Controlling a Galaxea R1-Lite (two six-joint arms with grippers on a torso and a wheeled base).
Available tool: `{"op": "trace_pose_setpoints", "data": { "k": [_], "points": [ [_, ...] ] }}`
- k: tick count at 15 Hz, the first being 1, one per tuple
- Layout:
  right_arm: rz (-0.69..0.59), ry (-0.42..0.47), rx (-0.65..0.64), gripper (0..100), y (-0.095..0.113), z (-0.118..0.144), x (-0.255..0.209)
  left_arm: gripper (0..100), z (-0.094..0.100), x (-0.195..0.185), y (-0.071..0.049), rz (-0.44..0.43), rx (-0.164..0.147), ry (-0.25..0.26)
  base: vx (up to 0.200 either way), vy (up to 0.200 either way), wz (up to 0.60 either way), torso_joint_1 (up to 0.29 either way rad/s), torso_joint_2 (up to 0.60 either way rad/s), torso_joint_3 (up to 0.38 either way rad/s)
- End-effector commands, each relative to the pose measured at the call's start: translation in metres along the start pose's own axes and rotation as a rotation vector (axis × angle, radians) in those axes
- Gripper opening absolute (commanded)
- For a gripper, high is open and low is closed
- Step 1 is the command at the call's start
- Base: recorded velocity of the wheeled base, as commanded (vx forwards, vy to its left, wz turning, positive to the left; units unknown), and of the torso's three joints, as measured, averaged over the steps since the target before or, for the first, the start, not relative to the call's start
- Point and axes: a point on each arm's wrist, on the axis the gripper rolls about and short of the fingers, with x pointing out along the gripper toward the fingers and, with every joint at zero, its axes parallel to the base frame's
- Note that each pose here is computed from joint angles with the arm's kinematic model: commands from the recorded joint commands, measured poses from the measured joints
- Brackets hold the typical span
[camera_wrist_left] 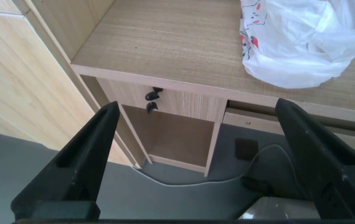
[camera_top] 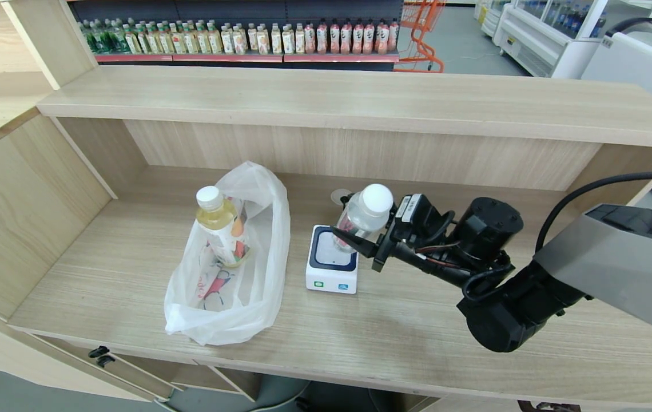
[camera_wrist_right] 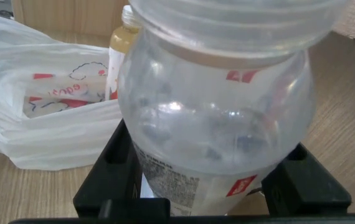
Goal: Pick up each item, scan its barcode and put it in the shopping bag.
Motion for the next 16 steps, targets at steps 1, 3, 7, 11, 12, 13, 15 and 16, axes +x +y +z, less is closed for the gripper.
{"op": "trace_pose_setpoints", "data": {
  "k": [1,3,7,11,12,13,15,16],
  "points": [
    [0.0,0.0,0.001,0,0.0001,-0.0015,0.0003,100,0.0,0.0,0.0,0.001,0.0,0.0,0.0,0.0,0.0,0.0,0.0,0.0],
    [-0.001,-0.006,0.014,0,-0.0008,0.0016,0.0007,100,0.0,0.0,0.0,0.001,0.0,0.0,0.0,0.0,0.0,0.0,0.0,0.0],
    [0.0,-0.008,0.015,0,-0.0011,0.0022,0.0007,100,0.0,0.0,0.0,0.001,0.0,0.0,0.0,0.0,0.0,0.0,0.0,0.0],
    [-0.001,-0.009,0.015,0,-0.0013,0.0024,0.0009,100,0.0,0.0,0.0,0.001,0.0,0.0,0.0,0.0,0.0,0.0,0.0,0.0],
    [-0.001,-0.01,0.015,0,-0.0016,0.003,0.0009,100,0.0,0.0,0.0,0.001,0.0,0.0,0.0,0.0,0.0,0.0,0.0,0.0],
    [-0.001,-0.01,0.015,0,-0.0016,0.003,0.0009,100,0.0,0.0,0.0,0.001,0.0,0.0,0.0,0.0,0.0,0.0,0.0,0.0],
    [-0.003,-0.011,0.013,0,-0.0023,0.0038,0.0003,100,0.0,0.0001,0.0,0.001,-0.003,0.001,0.0,0.0,0.0,0.0,0.0,0.0],
    [-0.003,-0.015,0.013,0,-0.0027,0.0057,0.0007,100,0.0,0.0,0.0,0.001,-0.002,0.0,0.0,0.0,0.0,0.0,0.0,0.0]
  ]
}}
